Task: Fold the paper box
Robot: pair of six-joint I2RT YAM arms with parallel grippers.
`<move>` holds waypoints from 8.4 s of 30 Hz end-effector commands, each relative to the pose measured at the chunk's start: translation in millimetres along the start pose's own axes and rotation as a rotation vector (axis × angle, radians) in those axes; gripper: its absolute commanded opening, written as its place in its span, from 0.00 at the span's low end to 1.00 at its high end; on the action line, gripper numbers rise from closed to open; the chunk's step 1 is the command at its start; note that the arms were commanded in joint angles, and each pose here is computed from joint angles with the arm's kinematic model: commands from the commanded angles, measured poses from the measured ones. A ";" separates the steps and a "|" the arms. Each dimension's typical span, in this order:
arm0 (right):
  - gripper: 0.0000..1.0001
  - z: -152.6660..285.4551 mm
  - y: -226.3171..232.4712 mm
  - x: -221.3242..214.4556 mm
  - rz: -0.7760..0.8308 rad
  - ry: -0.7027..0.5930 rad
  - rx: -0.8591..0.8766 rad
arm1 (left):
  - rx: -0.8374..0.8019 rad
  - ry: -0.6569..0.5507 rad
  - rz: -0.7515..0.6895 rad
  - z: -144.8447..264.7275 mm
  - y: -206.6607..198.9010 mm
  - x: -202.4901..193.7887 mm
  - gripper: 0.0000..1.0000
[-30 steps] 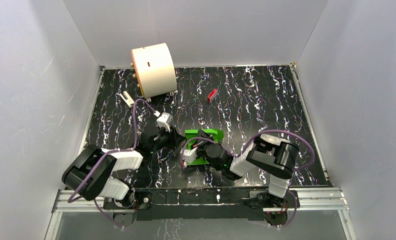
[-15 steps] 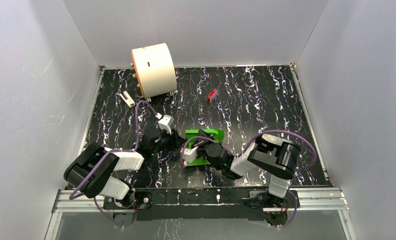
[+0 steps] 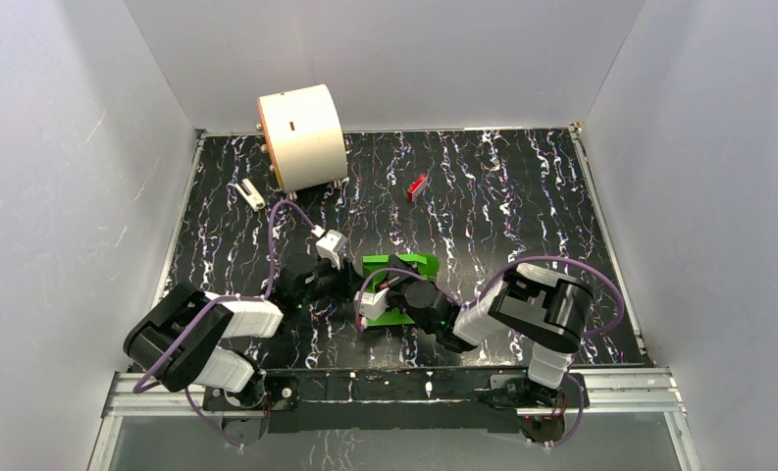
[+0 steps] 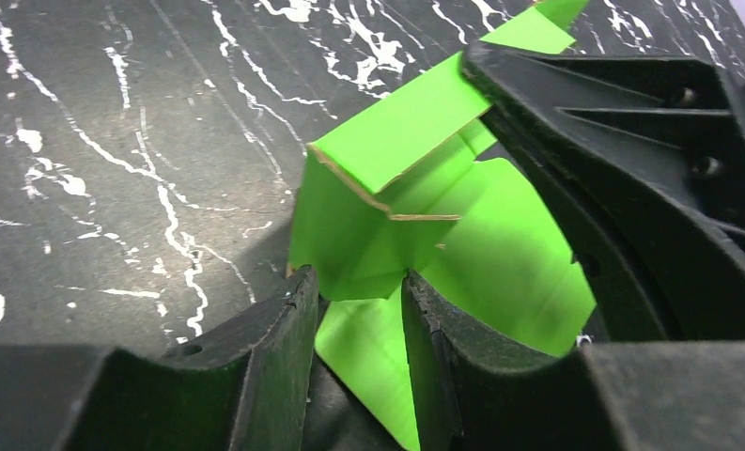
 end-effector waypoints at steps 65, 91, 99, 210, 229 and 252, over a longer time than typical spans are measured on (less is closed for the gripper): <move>0.00 -1.6 20.9 31.1 0.024 -0.107 0.009 | 0.629 -0.299 0.042 -18.1 59.4 35.2 0.04; 0.64 31.9 -45.3 34.9 -0.438 -0.064 0.022 | 0.463 -0.192 -0.079 -27.0 39.2 13.8 0.00; 0.78 42.7 -86.2 8.7 -0.757 -0.157 0.094 | 0.415 -0.178 -0.126 -28.5 33.3 15.2 0.00; 0.14 25.5 -26.9 -13.1 -1.322 -0.447 -0.065 | 0.906 -0.210 -0.139 -39.8 65.5 35.7 0.00; 0.29 25.6 -30.1 -6.6 -1.288 -0.462 -0.077 | 0.773 -0.158 -0.082 -39.7 47.8 15.0 0.00; 0.66 44.1 -43.4 -15.1 -1.252 -0.451 -0.155 | 0.628 -0.125 -0.231 -18.8 37.5 14.2 0.00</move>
Point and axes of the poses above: each gripper's point midway between its finger pads, its own z axis back along the fingers, its own y axis along the line the jaws close on, x = y × z, the point moved 3 cm from there along z, back along the fingers, and after that the axes turned 11 degrees about -z, right-handed, at the moved point
